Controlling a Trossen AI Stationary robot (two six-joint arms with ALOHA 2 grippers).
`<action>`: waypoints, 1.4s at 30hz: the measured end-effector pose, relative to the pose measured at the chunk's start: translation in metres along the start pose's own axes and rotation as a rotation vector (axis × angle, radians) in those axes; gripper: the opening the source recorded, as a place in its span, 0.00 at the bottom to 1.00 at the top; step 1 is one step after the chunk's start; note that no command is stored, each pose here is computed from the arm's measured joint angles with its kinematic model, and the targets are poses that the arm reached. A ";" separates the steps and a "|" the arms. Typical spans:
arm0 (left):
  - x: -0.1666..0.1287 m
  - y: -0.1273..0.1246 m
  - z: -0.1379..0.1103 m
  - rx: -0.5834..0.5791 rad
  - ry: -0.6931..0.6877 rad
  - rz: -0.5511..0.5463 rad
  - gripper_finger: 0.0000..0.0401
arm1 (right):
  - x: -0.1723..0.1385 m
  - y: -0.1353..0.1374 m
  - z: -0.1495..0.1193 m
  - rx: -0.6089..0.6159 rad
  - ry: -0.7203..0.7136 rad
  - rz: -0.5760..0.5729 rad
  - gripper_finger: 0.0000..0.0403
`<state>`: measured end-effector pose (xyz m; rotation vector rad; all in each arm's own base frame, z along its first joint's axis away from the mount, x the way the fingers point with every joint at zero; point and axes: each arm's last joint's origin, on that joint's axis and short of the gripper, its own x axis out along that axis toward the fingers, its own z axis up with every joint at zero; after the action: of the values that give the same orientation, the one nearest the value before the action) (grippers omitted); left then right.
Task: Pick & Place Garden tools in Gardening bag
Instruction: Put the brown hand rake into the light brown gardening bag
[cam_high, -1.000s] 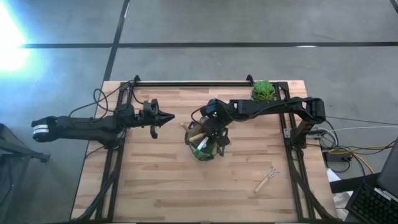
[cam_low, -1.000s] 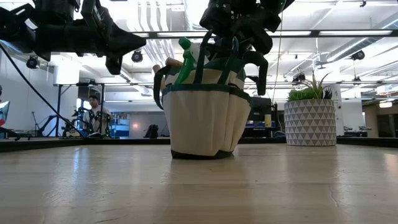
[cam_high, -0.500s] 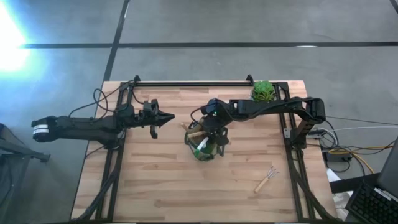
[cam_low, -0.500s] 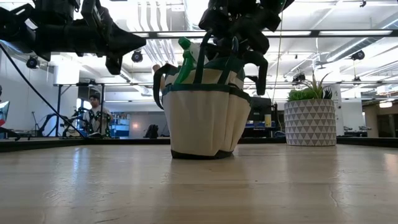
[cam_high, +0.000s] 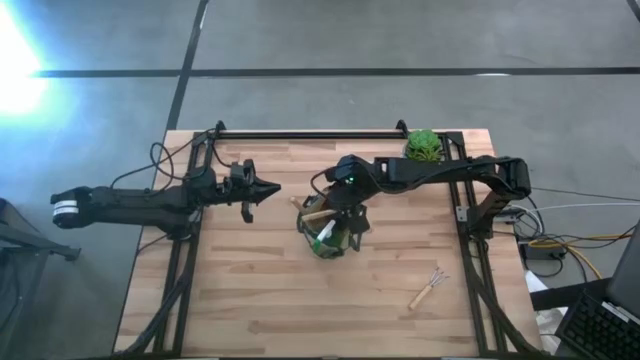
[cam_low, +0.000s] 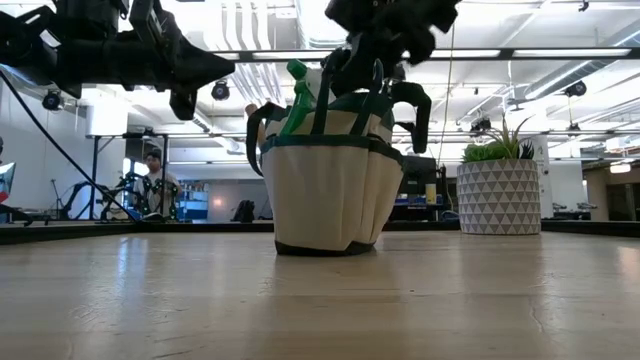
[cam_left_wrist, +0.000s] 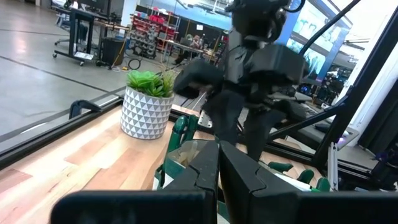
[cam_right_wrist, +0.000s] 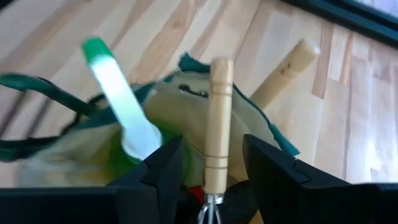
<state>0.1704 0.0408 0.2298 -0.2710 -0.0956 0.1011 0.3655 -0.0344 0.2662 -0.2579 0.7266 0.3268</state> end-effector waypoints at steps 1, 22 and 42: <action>0.000 0.000 0.000 0.000 0.000 0.000 0.04 | -0.003 0.002 0.002 -0.001 -0.007 0.000 0.38; 0.000 0.000 0.000 0.000 0.002 0.001 0.04 | -0.077 0.068 0.034 0.168 -0.098 0.099 0.28; 0.000 0.007 0.009 0.172 -0.085 0.289 0.04 | -0.135 0.143 -0.004 1.426 0.355 -0.212 0.24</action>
<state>0.1693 0.0495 0.2364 -0.1075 -0.1307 0.4063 0.2143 0.0686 0.3390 0.9776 1.1049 -0.4885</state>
